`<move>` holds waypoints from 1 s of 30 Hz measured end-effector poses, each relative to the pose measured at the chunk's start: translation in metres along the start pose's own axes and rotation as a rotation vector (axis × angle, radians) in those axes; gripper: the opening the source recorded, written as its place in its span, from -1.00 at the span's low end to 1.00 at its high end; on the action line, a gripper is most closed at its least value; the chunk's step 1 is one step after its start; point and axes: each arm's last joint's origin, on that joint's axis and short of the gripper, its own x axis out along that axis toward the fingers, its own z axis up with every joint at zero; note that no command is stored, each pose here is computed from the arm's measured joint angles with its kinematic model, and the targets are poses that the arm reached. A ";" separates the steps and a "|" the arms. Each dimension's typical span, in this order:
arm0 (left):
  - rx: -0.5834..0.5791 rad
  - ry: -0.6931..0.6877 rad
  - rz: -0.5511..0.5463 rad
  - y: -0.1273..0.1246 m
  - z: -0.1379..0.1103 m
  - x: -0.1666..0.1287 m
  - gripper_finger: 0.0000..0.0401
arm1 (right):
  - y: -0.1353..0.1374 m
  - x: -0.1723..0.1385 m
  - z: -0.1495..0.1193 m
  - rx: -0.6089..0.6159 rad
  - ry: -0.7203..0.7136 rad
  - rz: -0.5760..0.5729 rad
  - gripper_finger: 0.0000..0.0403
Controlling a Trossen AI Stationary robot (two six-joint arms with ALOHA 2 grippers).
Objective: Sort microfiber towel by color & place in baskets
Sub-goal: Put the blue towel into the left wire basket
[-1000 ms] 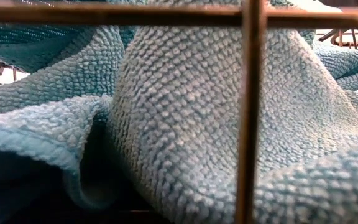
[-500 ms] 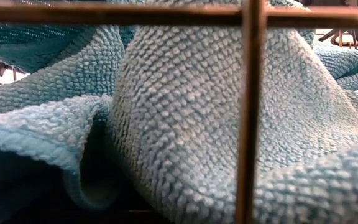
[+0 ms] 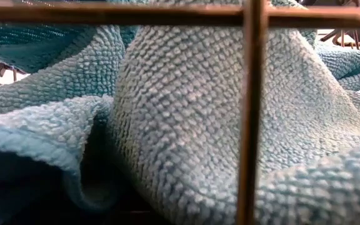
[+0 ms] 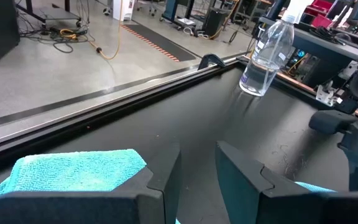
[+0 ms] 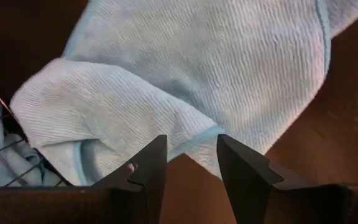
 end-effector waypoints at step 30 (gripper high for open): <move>0.026 -0.001 0.001 0.000 0.000 0.000 -0.58 | -0.014 0.051 0.001 0.001 0.162 0.099 -0.33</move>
